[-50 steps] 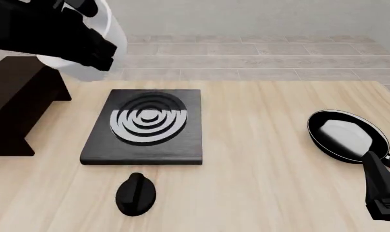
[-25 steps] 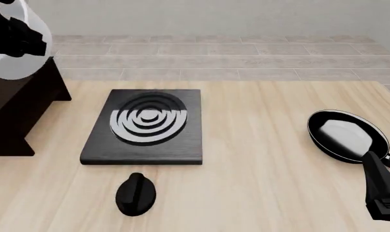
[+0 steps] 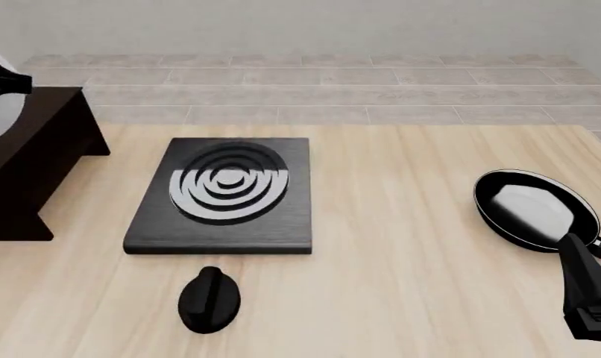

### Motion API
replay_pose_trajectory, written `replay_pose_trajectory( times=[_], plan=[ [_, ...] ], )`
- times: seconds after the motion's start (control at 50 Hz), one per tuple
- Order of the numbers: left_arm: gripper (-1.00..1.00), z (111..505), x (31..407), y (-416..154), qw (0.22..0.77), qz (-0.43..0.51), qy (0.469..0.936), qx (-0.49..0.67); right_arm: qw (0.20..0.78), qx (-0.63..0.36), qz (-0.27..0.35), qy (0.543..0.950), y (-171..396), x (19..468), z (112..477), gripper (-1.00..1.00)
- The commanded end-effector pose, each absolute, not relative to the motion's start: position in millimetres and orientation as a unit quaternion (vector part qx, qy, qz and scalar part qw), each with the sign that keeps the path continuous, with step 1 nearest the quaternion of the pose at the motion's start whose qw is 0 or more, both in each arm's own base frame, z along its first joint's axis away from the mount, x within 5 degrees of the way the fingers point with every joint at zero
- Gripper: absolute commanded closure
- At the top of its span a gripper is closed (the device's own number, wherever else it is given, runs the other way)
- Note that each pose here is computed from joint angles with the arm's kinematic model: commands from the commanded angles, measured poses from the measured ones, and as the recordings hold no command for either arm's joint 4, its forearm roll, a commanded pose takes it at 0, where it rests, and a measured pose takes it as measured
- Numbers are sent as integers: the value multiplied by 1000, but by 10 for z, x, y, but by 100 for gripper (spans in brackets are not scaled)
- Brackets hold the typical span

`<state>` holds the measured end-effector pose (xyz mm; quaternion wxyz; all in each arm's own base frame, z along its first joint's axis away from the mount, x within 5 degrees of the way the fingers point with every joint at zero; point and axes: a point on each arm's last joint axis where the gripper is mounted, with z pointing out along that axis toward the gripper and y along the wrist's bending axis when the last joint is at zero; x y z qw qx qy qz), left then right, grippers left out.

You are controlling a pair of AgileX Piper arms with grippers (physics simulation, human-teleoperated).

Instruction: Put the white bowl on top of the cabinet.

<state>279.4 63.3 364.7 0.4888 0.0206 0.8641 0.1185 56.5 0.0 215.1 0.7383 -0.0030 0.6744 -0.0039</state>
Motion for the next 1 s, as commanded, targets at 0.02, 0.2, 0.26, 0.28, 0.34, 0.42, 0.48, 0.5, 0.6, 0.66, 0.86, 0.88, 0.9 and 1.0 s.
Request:
replay_pose_trajectory(
  times=[0.02, 0.2, 0.26, 0.28, 0.34, 0.42, 0.48, 0.5, 0.6, 0.66, 0.86, 0.88, 0.9, 1.0],
  plan=[
    [100, 3636, 2954, 866, 495, 139, 857, -10, 738, -3, -4, 674, -1, 565, 2151, -100],
    [100, 3629, 3053, 959, 503, 137, 853, -33, 738, -3, -4, 674, 0, 565, 2151, -100],
    [100, 3542, 3070, 934, 496, 132, 858, -31, 738, -3, -4, 674, 0, 565, 2151, -100],
    [100, 3530, 3078, 935, 496, 129, 858, -34, 738, -3, -4, 674, -1, 565, 2151, -100],
    [100, 3482, 3089, 915, 496, 122, 859, -40, 738, -3, -4, 674, 0, 565, 2151, -100],
    [100, 3309, 3092, 846, 481, 108, 869, -40, 738, -3, -4, 674, 0, 565, 2151, -100],
    [100, 3288, 3104, 900, 484, 114, 866, -45, 738, -3, -4, 675, 0, 565, 2151, -100],
    [100, 3270, 3101, 905, 484, 114, 867, -45, 738, -3, -4, 674, 0, 565, 2151, -100],
    [100, 3201, 3117, 979, 479, 119, 868, -52, 738, -3, -4, 674, 0, 565, 2151, -100],
    [100, 3180, 3114, 1038, 475, 125, 869, -56, 738, -3, -4, 674, -1, 565, 2151, -100],
    [100, 3159, 3165, 1160, 474, 136, 868, -63, 738, -3, -4, 674, 0, 565, 2151, -100],
    [100, 3142, 3164, 1156, 472, 135, 869, -62, 738, -3, -4, 674, 0, 565, 2151, -100],
    [100, 3113, 3163, 1151, 469, 135, 871, -60, 738, -3, -4, 674, 0, 565, 2151, -100],
    [100, 3075, 3168, 1153, 468, 136, 872, -57, 738, -3, -4, 674, 0, 565, 2151, -100]
  ],
)
